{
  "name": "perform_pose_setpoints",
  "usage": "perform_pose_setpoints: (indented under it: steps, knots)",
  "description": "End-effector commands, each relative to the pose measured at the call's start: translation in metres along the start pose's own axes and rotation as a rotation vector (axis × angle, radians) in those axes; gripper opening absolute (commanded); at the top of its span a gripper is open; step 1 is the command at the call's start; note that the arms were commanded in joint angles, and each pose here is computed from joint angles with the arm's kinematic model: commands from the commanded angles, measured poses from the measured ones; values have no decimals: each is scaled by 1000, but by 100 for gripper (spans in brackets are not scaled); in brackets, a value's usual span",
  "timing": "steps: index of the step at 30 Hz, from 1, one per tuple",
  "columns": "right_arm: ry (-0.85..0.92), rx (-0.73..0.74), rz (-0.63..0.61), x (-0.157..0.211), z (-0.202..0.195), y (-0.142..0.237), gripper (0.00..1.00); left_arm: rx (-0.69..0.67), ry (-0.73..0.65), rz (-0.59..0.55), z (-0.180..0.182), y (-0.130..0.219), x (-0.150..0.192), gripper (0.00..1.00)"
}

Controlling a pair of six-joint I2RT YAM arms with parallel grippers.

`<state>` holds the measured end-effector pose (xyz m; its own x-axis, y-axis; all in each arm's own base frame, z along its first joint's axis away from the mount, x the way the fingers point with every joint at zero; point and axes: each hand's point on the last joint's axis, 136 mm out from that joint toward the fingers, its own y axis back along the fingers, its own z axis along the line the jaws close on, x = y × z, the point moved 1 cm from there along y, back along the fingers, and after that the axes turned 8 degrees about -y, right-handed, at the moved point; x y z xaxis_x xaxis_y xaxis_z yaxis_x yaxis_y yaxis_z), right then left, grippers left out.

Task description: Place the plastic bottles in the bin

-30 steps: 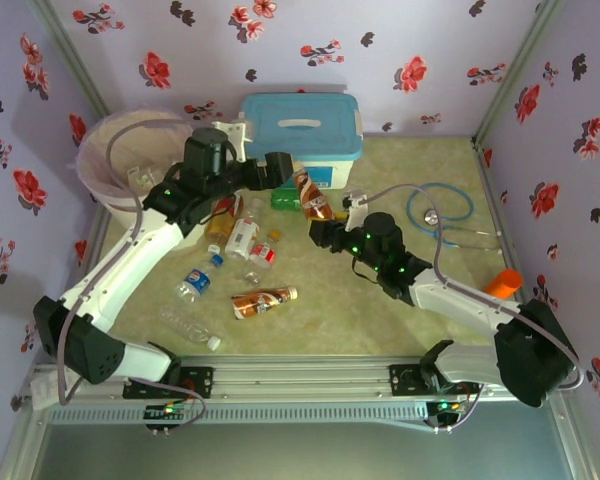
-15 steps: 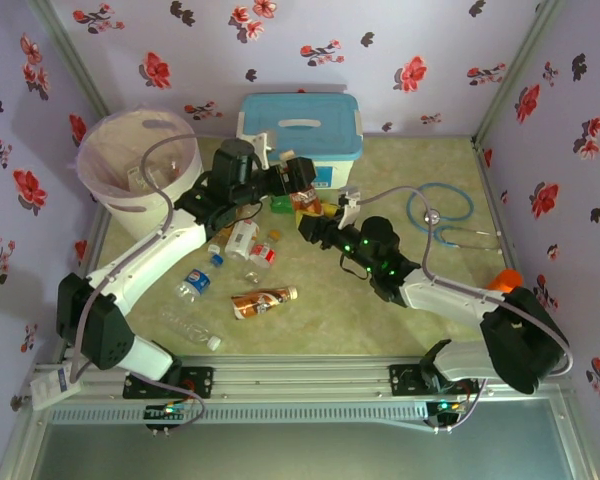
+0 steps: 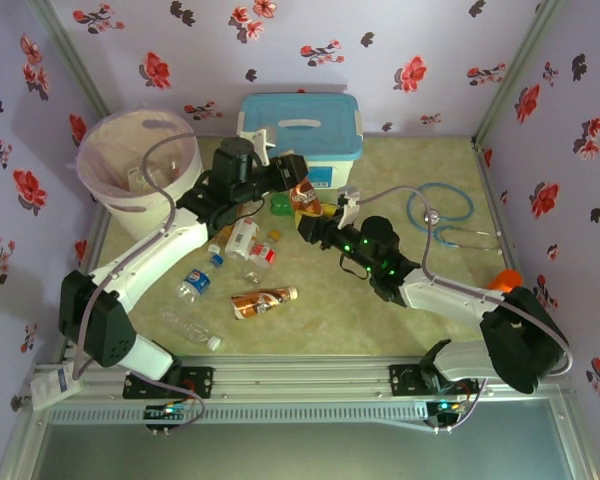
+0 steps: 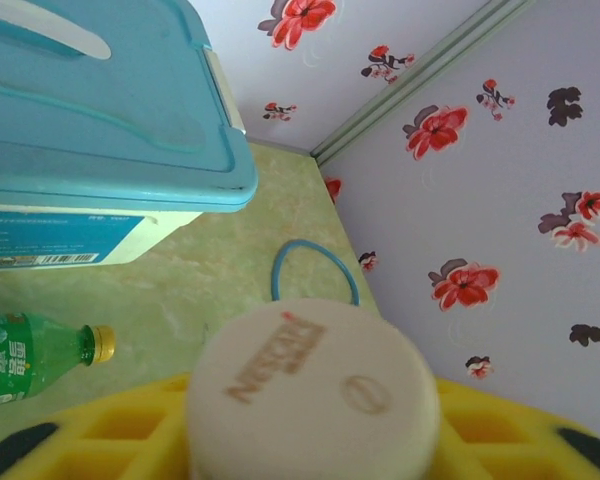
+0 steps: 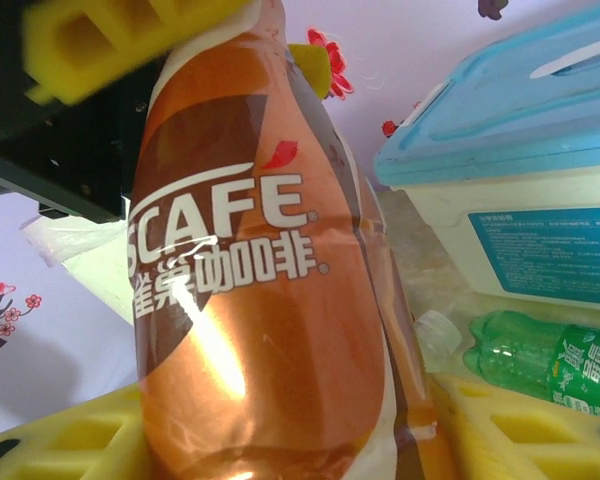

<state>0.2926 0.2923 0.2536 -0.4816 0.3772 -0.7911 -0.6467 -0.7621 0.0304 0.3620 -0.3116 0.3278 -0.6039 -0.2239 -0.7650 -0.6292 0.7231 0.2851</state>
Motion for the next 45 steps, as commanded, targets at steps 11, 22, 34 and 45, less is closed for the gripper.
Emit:
perform_pose_setpoints:
  steps: [11, 22, 34, 45]
  knots:
    - [-15, 22, 2, -24, 13, 7, 99, -1, -101, -109, -11, 20, -63, 33]
    - [-70, 160, 36, -10, -34, 44, 99, -268, -190, -343, 50, 126, -177, 15]
    - [-64, 209, 88, -4, -40, 57, 99, -643, -83, -416, 175, 227, -200, 0]
    - [-112, 189, 127, 4, -39, 50, 99, -724, 61, -343, 260, 226, -194, 0]
